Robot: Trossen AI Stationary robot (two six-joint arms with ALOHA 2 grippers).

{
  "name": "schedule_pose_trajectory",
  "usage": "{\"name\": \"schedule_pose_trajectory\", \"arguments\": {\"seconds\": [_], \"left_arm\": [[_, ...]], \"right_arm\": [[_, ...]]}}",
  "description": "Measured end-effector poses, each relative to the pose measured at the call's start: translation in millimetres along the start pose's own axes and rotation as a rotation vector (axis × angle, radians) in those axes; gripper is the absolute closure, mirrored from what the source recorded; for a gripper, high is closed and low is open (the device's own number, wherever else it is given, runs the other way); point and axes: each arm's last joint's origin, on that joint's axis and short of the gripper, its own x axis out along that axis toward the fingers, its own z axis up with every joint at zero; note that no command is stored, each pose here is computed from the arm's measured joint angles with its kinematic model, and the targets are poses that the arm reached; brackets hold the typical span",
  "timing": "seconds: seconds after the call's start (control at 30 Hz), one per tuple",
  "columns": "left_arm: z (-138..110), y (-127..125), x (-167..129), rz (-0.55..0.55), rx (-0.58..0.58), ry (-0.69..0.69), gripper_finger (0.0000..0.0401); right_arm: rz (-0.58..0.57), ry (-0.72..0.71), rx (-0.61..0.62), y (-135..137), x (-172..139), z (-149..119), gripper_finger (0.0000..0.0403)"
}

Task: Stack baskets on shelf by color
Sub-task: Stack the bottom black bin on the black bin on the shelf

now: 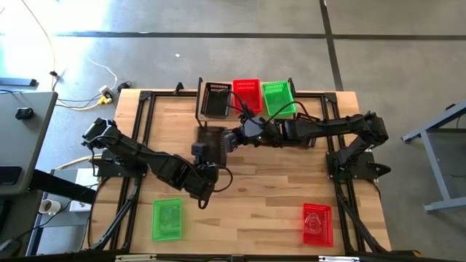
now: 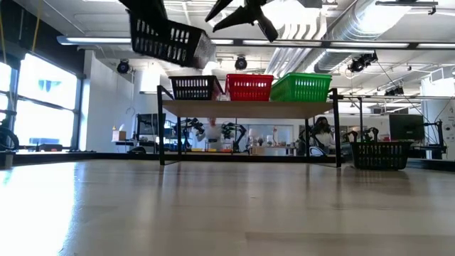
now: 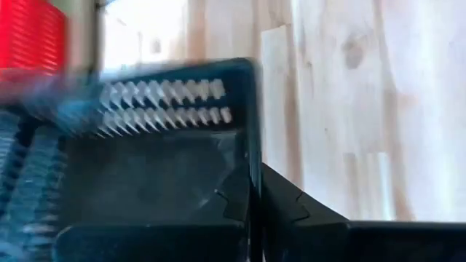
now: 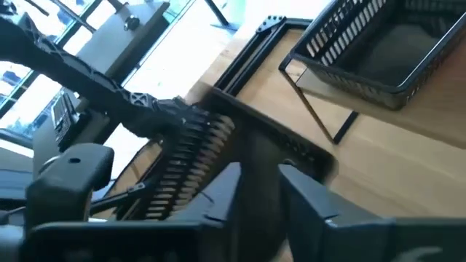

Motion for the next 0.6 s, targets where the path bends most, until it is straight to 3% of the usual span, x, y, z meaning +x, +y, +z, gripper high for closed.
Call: {"name": "schedule_pose_trajectory", "arguments": {"seconds": [0.27, 0.6], "left_arm": [[-2.5, 12.4, -6.4, 0.016, 0.038, -0.012, 0.0400], [-11.3, 57.6, -33.4, 0.061, 0.018, -0.111, 0.0400]], "right_arm": [[0.074, 0.039, -0.014, -10.4, -3.9, 22.4, 0.0258], [0.156, -0.072, -0.138, -7.7, -41.5, 51.9, 0.0246]]}}
